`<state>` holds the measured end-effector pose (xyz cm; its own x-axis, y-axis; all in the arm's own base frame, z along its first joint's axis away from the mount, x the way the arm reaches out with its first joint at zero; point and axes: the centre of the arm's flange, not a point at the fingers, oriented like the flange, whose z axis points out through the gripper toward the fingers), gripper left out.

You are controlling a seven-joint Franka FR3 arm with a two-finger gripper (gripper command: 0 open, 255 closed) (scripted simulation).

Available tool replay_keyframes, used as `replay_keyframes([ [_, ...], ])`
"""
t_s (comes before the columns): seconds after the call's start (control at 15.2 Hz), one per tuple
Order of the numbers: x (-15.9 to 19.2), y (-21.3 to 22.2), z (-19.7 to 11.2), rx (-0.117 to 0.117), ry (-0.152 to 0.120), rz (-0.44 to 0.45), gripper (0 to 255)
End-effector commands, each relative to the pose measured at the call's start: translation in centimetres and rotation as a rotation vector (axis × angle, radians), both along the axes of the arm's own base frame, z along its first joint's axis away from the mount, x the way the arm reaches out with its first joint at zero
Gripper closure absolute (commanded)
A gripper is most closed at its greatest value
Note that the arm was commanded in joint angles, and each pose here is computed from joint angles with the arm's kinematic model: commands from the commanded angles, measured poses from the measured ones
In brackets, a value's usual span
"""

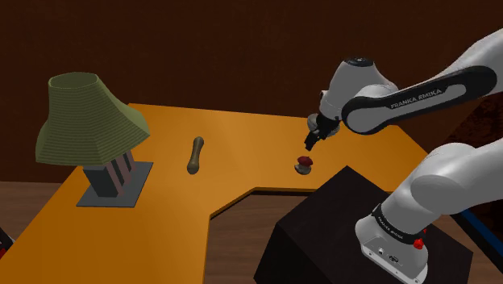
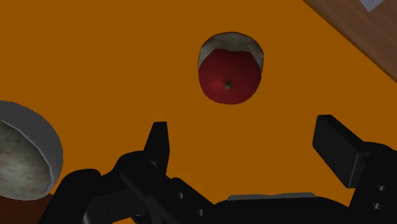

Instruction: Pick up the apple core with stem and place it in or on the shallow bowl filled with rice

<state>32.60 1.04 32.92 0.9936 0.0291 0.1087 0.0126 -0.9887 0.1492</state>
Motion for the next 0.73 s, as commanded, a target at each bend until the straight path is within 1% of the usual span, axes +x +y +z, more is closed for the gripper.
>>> replay_keyframes([
  [0.0,0.0,0.0,-2.9,-0.005,-0.007,0.01,0],
  [0.26,0.5,-0.1,-8.1,-0.018,-0.013,0.025,0],
  [0.66,0.9,-0.6,-11.2,-0.018,-0.013,0.025,0],
])
